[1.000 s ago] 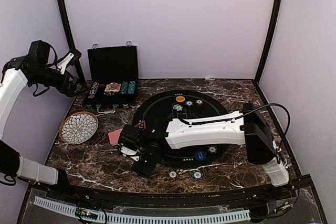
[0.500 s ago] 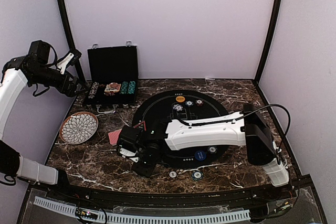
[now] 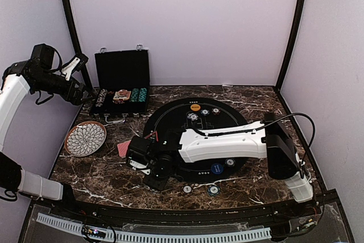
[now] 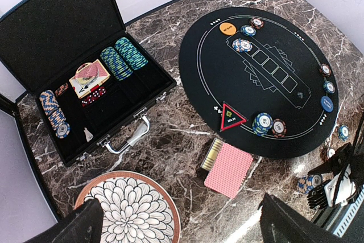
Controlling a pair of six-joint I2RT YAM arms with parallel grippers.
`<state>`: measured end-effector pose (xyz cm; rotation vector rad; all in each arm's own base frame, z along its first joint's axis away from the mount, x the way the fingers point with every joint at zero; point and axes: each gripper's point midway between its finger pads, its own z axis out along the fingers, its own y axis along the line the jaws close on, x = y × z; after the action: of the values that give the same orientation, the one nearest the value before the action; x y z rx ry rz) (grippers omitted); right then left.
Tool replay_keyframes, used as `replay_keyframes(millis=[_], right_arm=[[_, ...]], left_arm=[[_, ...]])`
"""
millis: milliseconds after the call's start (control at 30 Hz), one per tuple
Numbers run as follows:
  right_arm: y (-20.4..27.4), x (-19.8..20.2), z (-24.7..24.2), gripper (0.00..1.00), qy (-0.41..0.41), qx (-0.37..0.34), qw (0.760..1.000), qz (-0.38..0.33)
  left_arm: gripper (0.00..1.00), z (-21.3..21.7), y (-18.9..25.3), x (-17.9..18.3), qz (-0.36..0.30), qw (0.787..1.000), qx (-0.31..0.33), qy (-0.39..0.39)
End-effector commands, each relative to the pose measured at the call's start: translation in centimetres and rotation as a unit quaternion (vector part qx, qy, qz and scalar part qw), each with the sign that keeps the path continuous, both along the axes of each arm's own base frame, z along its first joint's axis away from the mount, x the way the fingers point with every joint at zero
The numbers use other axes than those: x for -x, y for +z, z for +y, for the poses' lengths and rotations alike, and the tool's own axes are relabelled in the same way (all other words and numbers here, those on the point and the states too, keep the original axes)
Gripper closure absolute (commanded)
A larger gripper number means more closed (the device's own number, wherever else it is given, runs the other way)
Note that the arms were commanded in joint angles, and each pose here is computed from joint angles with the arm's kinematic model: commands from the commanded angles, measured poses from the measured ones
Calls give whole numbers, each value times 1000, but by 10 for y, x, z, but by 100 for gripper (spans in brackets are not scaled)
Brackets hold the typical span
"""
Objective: Distribute texas hold em gaming equipment
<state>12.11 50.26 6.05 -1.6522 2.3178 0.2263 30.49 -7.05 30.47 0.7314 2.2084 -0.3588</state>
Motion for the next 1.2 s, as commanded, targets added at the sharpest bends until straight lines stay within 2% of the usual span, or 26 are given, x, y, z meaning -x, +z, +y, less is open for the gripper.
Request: replay_keyframes(millis=[0, 233, 433, 667, 1000, 1167], right_arm=[[34, -16, 4, 94, -10, -27, 999, -34], [58, -46, -5, 100, -52, -51, 997, -39], [62, -82, -27, 100, -114, -63, 991, -28], [37, -97, -49, 100, -156, -39, 987, -13], [-9, -91, -63, 100, -166, -5, 986, 8], [-21, -100, -63, 100, -173, -2, 985, 4]], left_arm=[[1, -3, 7, 7, -6, 1000, 0, -8], [1, -3, 8, 7, -8, 1000, -1, -7], [1, -3, 7, 7, -7, 1000, 0, -8], [1, -3, 5, 7, -5, 1000, 1, -9], [1, -4, 6, 7, -6, 1000, 2, -10], [1, -4, 6, 7, -6, 1000, 3, -10]])
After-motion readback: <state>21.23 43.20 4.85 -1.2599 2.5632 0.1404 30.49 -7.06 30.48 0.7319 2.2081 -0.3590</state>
